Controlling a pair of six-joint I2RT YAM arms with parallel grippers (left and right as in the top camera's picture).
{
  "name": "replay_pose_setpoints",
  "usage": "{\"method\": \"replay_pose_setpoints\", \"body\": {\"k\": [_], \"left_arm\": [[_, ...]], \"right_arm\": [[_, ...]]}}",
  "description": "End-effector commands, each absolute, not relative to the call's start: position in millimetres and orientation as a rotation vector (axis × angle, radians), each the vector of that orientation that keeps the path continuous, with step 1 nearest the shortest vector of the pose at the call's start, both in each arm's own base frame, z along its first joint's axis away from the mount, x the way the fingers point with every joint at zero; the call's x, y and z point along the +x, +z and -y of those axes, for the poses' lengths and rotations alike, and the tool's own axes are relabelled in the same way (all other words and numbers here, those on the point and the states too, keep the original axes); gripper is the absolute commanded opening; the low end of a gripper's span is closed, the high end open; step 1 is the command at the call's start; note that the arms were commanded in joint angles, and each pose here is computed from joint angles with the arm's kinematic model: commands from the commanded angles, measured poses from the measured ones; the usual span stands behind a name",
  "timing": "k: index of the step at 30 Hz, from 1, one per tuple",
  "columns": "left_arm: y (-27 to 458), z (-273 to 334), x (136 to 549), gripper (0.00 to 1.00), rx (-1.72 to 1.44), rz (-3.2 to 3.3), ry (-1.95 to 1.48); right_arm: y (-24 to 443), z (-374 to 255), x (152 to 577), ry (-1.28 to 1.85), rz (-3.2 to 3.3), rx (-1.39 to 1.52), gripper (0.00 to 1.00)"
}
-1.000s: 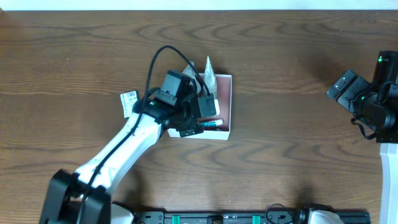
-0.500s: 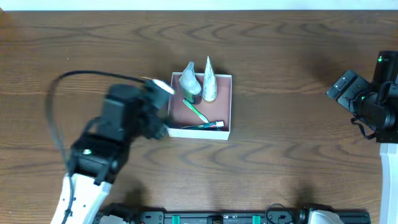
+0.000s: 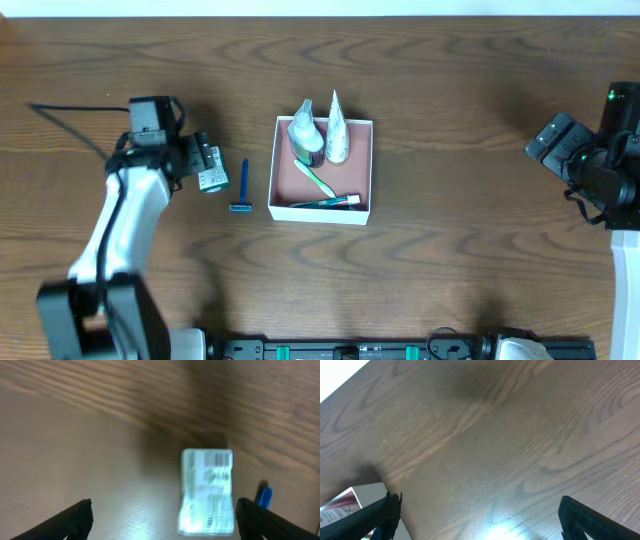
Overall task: Pack container
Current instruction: 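Move the left gripper to the green-white soap bar and grasp it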
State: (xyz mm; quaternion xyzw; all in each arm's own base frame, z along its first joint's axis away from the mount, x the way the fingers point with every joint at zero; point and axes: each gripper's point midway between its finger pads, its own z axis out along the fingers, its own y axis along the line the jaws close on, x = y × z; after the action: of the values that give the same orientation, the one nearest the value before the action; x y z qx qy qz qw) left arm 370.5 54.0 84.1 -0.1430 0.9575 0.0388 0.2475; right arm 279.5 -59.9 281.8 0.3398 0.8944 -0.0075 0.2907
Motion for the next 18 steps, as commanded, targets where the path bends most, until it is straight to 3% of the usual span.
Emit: {"method": "replay_pose_setpoints", "body": {"k": [1, 7, 15, 18], "left_arm": [[57.3, -39.8, 380.0, 0.91, -0.404, -2.66, -0.019], [19.0, -36.8, 384.4, 0.92, -0.406, -2.723, -0.04], [2.8, -35.6, 386.7, 0.91, -0.398, -2.744, -0.048], [0.0, -35.6, 385.8, 0.84, -0.392, -2.753, -0.046]], "right_arm": [[282.5, 62.2, 278.2, -0.021, -2.374, 0.929, 0.99], [282.5, 62.2, 278.2, -0.021, -2.374, 0.928, 0.99], [282.5, 62.2, 278.2, -0.021, -2.374, 0.928, 0.99], [282.5, 62.2, 278.2, -0.021, -2.374, 0.928, 0.99]]}}
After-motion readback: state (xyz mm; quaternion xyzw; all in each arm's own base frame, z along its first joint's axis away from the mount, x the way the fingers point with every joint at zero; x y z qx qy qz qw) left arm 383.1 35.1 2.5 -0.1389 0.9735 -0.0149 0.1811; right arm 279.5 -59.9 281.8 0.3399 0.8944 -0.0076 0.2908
